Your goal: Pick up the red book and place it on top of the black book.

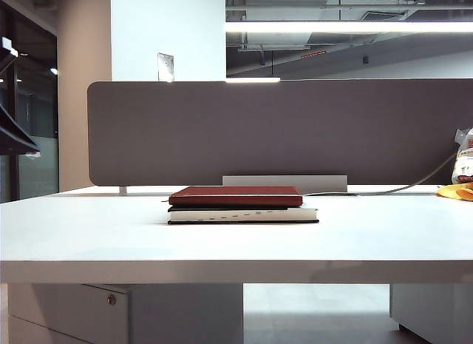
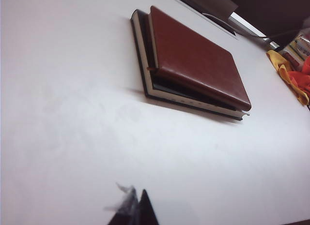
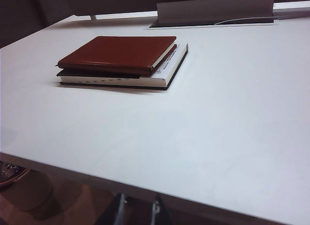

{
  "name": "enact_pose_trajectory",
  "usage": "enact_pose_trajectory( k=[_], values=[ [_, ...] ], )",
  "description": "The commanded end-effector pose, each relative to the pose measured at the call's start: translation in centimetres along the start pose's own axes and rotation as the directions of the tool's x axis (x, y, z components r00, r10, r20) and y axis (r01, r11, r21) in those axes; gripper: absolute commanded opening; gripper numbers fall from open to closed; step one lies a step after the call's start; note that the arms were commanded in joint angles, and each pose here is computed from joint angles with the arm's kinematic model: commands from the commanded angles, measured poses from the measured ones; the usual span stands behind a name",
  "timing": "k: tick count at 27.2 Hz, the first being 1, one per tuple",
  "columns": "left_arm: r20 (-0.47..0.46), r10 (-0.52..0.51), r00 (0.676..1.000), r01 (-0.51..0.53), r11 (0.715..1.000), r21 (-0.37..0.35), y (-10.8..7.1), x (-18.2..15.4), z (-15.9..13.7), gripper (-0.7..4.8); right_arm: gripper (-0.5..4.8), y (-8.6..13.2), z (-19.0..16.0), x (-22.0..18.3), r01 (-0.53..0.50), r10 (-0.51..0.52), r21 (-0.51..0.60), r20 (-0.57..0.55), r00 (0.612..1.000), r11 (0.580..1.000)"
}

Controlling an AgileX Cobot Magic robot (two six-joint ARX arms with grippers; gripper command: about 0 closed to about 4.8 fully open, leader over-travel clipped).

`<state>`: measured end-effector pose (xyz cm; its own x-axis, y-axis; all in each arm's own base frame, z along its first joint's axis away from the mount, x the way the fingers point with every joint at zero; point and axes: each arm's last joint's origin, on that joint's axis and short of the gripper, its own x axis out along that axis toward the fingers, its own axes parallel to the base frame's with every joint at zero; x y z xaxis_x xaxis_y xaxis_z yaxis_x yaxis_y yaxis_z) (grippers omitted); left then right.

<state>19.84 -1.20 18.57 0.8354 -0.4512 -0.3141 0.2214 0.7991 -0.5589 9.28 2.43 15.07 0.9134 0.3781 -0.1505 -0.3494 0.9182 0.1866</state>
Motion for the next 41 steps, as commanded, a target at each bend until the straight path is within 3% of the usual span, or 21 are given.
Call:
enact_pose_trajectory(
  k=[1, 41],
  values=[
    [0.042, -0.019, 0.999, 0.018, 1.0, 0.023, -0.2, -0.5, -0.2, -0.06, 0.81, 0.0, 0.0, 0.0, 0.002, -0.002, 0.001, 0.004, 1.0, 1.0],
    [0.154, -0.051, 0.987, 0.038, 0.996, 0.084, -0.5, -5.6, -5.3, -0.06, 0.81, 0.0, 0.0, 0.0, 0.003, -0.003, 0.001, 0.003, 1.0, 1.0]
  ],
)
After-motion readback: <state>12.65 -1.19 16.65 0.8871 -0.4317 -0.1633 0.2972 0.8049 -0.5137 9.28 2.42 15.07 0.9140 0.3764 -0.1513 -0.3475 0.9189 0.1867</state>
